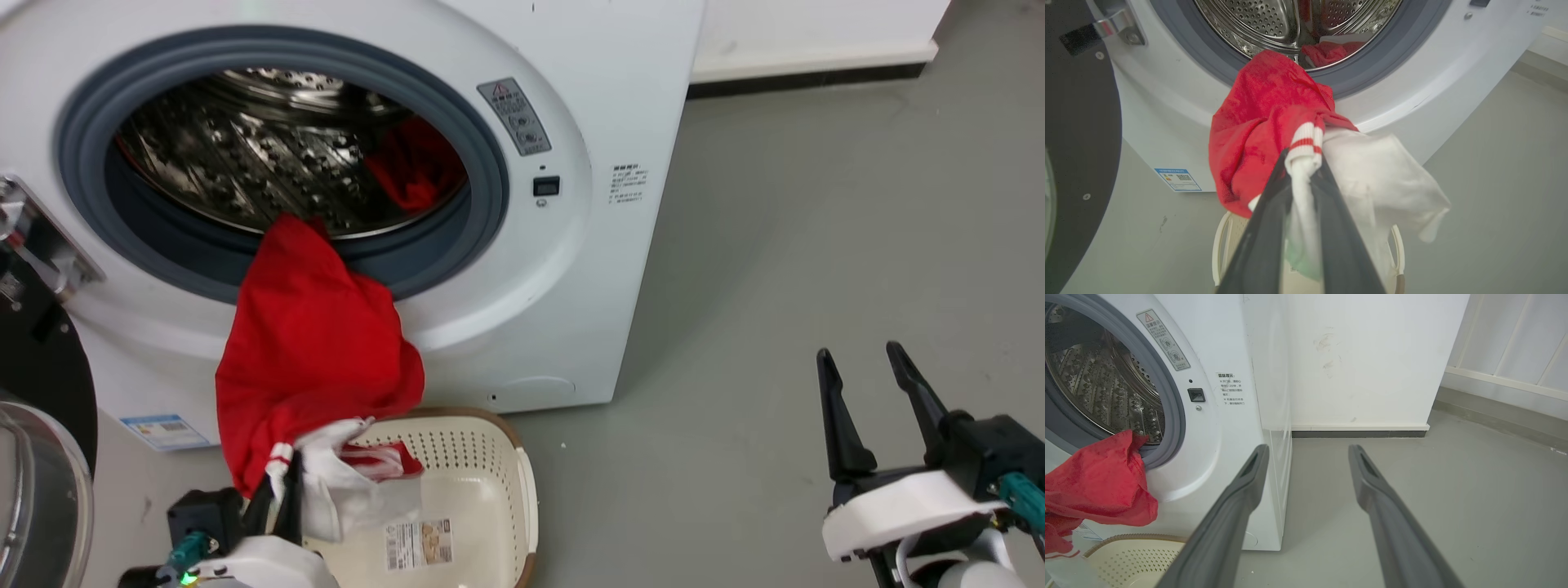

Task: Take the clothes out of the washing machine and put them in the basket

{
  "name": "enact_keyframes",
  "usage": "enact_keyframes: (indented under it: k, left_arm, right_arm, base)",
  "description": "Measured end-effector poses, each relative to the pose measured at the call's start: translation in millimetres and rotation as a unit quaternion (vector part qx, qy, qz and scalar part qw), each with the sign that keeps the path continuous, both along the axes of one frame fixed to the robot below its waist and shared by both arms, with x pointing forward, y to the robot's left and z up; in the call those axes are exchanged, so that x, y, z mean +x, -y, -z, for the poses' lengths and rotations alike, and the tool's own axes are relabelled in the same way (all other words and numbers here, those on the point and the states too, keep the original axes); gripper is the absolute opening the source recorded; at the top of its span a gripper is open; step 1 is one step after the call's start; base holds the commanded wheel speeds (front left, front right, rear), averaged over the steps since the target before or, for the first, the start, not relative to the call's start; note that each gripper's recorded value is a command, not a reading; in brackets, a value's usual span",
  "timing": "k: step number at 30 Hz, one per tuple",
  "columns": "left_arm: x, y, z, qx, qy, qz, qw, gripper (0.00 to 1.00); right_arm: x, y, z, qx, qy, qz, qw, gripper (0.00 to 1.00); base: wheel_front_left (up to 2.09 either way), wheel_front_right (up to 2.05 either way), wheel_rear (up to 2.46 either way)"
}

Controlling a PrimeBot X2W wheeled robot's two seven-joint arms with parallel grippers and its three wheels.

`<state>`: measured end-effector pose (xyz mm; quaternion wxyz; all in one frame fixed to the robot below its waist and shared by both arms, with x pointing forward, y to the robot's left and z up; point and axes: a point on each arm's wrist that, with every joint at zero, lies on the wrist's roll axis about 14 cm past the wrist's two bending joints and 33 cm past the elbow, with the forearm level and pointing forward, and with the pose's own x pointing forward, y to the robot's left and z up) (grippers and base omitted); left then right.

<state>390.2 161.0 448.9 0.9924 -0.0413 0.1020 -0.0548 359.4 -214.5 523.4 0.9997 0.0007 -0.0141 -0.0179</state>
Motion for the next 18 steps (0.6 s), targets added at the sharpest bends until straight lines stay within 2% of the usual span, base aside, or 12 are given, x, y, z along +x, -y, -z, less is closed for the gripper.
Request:
enact_keyframes:
  k: [4, 10, 18]
  left_arm:
    - [-3, 6, 43, -0.003, -0.062, 0.008, 0.998, 0.00]
    - [17, 19, 88, -0.012, -0.115, 0.019, 0.993, 0.00]
    - [13, 38, 171, -0.010, -0.240, 0.044, 0.970, 0.00]
  right_arm:
    - [14, -3, 3, -0.002, -0.004, -0.006, 1.000, 1.00]
    - [33, -1, 17, -0.002, -0.018, -0.005, 1.000, 1.00]
    - [49, 11, 46, -0.002, -0.048, 0.011, 0.999, 1.00]
  base:
    - [0.00, 0.00, 0.00]
    - [0.00, 0.00, 0.00]
    - [0.00, 0.00, 0.00]
